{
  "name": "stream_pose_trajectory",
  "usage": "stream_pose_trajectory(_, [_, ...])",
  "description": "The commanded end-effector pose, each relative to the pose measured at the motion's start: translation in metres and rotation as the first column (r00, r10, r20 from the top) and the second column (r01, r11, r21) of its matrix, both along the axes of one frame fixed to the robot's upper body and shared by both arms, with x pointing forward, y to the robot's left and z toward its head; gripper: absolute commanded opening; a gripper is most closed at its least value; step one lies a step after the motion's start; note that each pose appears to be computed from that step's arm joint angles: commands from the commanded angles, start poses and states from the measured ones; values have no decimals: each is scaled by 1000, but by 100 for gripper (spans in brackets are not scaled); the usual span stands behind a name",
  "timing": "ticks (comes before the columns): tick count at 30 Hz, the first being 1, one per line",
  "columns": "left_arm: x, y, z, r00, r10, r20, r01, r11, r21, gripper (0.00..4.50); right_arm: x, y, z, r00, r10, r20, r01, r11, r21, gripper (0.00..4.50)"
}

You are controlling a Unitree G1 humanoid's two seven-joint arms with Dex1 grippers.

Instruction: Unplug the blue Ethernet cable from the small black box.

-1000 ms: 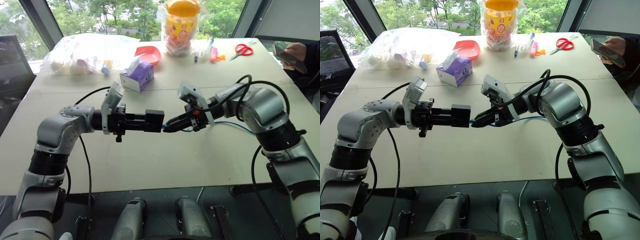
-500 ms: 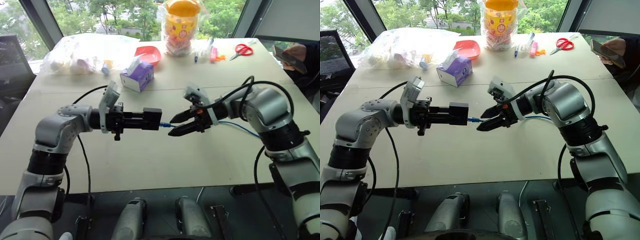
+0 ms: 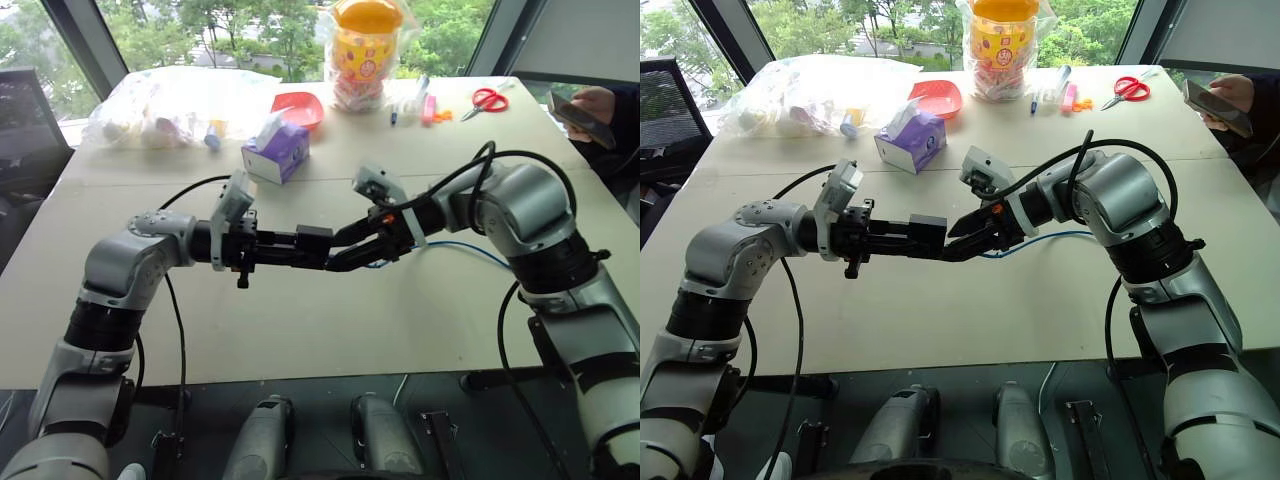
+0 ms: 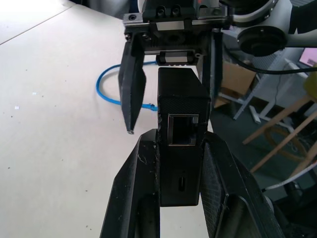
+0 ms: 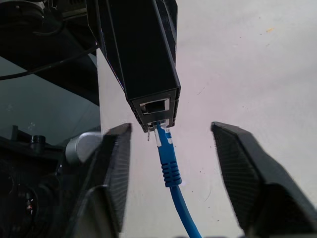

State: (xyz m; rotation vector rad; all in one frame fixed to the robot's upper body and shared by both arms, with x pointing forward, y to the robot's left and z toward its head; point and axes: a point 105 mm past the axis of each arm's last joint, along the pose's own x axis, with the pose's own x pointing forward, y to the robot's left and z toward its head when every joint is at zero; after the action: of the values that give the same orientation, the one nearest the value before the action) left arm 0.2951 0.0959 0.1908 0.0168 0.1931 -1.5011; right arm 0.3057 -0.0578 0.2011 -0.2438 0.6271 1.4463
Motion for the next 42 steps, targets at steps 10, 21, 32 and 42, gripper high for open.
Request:
stream_pose_trajectory(10, [-2, 1, 10, 999, -9, 44, 10, 1000, -14, 48, -4, 6, 7, 998, 41, 39, -41, 999, -5, 92])
stream_pose_trajectory(21, [-4, 0, 10, 999, -25, 48, 26, 1000, -6, 48, -3, 7, 6, 998, 54, 42, -54, 998, -17, 4])
stream_pose_trajectory(32, [-5, 7, 8, 999, -15, 48, 14, 1000, 13, 48, 1, 3, -4, 995, 42, 90, -38, 999, -38, 4])
stream_pose_trajectory(42, [-5, 25, 5, 999, 7, 49, -10, 998, 58, 48, 15, -33, -22, 995, -66, 77, 73, 993, -95, 4])
